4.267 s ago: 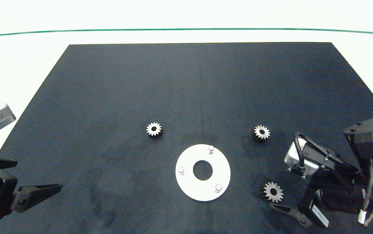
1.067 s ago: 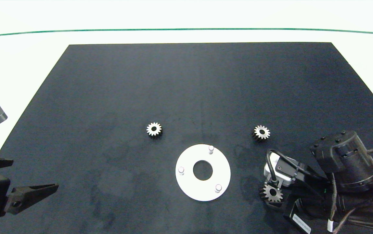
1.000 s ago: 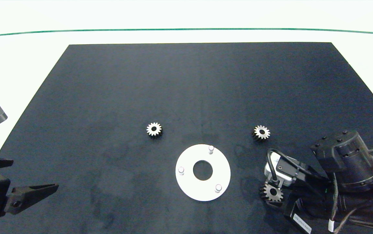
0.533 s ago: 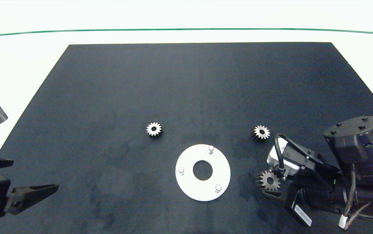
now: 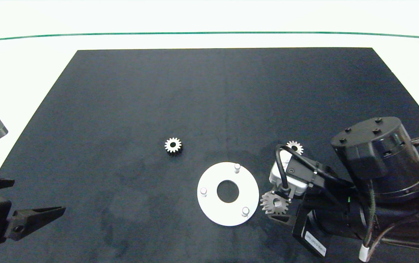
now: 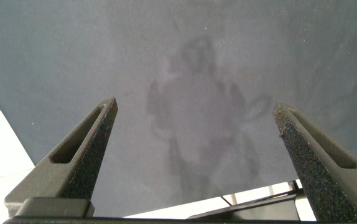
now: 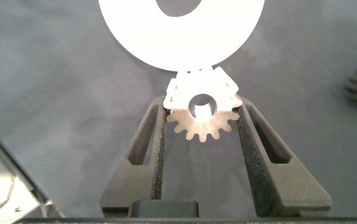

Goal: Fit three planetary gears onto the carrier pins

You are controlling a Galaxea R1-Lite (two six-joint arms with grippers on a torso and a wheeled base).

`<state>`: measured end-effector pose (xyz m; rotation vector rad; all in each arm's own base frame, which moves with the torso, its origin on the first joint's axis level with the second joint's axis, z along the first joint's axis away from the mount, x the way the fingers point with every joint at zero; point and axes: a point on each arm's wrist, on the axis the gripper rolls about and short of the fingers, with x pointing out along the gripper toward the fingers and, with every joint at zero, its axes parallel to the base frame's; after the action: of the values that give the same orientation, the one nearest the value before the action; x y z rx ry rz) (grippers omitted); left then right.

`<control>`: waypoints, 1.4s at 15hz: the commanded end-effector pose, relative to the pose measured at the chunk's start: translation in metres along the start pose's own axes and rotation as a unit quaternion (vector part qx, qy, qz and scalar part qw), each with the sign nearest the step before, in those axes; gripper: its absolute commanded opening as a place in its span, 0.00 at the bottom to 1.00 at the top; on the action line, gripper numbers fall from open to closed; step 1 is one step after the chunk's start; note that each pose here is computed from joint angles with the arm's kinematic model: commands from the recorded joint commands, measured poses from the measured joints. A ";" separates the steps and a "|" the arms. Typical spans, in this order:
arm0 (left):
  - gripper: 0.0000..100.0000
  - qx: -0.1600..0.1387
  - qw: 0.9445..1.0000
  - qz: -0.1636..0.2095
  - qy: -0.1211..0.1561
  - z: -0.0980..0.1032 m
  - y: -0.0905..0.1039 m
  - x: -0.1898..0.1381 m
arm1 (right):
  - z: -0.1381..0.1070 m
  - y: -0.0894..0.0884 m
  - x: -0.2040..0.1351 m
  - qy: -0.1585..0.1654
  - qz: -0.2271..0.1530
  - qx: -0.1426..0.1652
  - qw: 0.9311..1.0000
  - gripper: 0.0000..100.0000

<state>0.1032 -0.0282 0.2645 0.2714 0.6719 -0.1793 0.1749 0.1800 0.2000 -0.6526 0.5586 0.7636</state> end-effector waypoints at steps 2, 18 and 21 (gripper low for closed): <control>1.00 -0.003 1.000 0.005 -0.007 0.000 0.001 -0.004 | 0.010 0.005 0.014 0.010 0.012 -0.010 1.000 0.13; 1.00 -0.010 0.999 0.017 -0.036 -0.002 0.007 -0.035 | 0.023 0.021 0.040 0.028 0.013 -0.030 0.999 0.13; 1.00 -0.010 0.999 0.016 -0.036 -0.003 0.007 -0.035 | 0.024 0.022 0.044 0.031 0.015 -0.031 0.999 0.13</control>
<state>0.0770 -0.0177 0.2862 0.2539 0.5934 -0.1494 0.1889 0.2269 0.1822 -0.7211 0.5978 0.7914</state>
